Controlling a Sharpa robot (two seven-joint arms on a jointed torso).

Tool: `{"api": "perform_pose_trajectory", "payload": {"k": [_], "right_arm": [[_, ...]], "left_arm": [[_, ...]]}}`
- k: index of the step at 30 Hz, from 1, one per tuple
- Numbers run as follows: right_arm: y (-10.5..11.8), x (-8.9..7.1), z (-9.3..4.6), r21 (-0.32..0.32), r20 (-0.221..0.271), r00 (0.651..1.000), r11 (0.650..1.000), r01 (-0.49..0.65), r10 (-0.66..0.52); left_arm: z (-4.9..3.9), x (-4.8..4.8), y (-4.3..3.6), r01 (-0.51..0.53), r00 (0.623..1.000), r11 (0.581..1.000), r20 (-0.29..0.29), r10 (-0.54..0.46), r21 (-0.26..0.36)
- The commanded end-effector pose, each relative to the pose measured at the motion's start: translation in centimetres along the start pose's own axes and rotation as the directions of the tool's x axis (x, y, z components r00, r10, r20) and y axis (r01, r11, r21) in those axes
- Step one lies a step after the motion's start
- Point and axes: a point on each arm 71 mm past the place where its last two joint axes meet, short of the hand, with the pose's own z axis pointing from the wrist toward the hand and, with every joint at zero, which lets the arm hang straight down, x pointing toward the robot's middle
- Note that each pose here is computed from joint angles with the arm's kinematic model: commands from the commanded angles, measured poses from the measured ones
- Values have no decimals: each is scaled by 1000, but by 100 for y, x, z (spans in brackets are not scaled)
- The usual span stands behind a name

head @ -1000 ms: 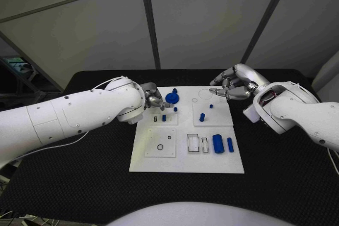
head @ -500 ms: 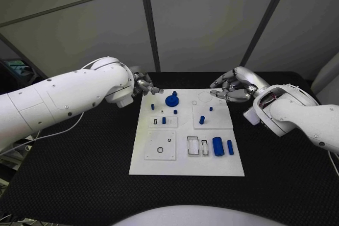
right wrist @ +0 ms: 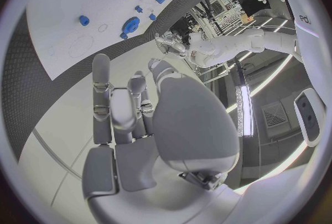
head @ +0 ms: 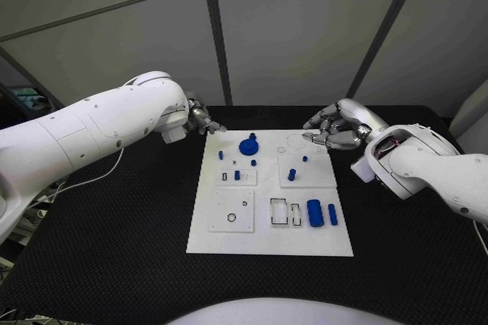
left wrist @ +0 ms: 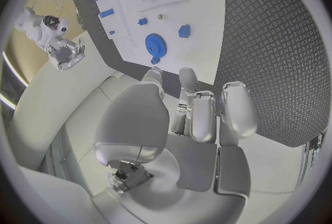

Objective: Assemble the parts on the task board

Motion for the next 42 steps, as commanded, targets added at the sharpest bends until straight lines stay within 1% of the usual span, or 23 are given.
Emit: {"api": "perform_pose_trajectory", "payload": {"k": [1,8,13,21,42], "right_arm": [[21,0,8,-13,0,1000,1000,3,-3],[32,8,9,-16,-3,1000,1000,2,-2],[36,11,12,-16,-4,1000,1000,2,-2],[41,20,20,-18,-6,1000,1000,2,-2],[43,26,26,-18,-8,1000,1000,2,-2]], "left_arm": [[48,53,-9,-48,996,999,-78,48,7],[147,138,-4,-67,992,998,-108,65,-12],[187,202,-14,-72,990,997,-121,69,-13],[204,257,-37,-90,986,996,-143,87,-12],[212,319,-6,-130,974,991,-188,123,-26]]}}
